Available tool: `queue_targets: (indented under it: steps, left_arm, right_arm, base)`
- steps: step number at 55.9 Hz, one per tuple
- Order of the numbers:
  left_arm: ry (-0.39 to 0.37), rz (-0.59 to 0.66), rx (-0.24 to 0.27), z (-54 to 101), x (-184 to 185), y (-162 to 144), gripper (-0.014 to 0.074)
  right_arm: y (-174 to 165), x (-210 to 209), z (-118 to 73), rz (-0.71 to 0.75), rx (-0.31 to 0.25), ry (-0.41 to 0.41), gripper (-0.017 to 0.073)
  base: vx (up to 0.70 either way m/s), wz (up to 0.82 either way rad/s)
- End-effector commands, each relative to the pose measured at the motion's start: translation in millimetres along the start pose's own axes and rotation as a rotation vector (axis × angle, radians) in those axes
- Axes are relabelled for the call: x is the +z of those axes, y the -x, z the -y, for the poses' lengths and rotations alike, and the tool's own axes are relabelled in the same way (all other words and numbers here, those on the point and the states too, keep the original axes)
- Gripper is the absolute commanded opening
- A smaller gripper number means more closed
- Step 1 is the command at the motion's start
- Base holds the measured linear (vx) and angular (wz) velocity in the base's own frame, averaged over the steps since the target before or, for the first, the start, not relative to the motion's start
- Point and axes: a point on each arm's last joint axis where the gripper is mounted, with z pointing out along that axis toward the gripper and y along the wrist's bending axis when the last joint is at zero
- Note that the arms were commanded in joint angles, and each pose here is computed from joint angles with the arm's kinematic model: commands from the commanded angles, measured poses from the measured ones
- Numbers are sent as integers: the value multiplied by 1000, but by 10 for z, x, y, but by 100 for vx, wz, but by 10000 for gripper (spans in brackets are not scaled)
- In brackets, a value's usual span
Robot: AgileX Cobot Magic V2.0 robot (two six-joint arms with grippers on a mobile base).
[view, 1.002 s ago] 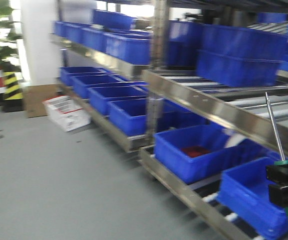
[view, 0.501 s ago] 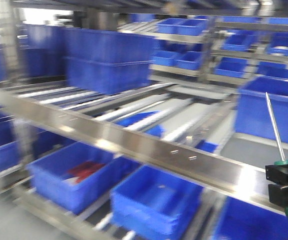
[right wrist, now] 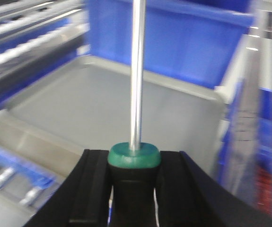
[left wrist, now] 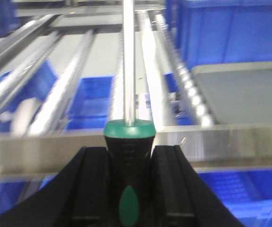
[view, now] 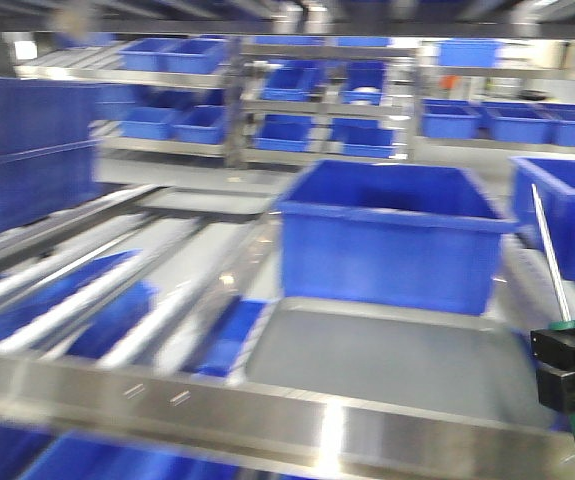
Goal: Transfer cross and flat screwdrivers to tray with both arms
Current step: 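Hold both screwdrivers upright while the base drives to the roller shelf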
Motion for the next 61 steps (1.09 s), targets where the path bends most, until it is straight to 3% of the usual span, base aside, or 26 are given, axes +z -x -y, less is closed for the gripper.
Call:
queue_targets:
  steps: [1,23,61]
  left_arm:
    - [-26,125,-4,16,-79,171,0]
    - [-26,125,-4,16,-79,171,0]
    - [-26,125,-4,16,-79,171,0]
  right_arm:
    - [181,-94,-3,131,-11,3,-8]
    - [182,-94,-3,132,-11,3,-8]
    - [182,-94,-3,132,-11,3,-8]
  base:
    - [30,-54]
    - [27,-35]
    - [15,-5]
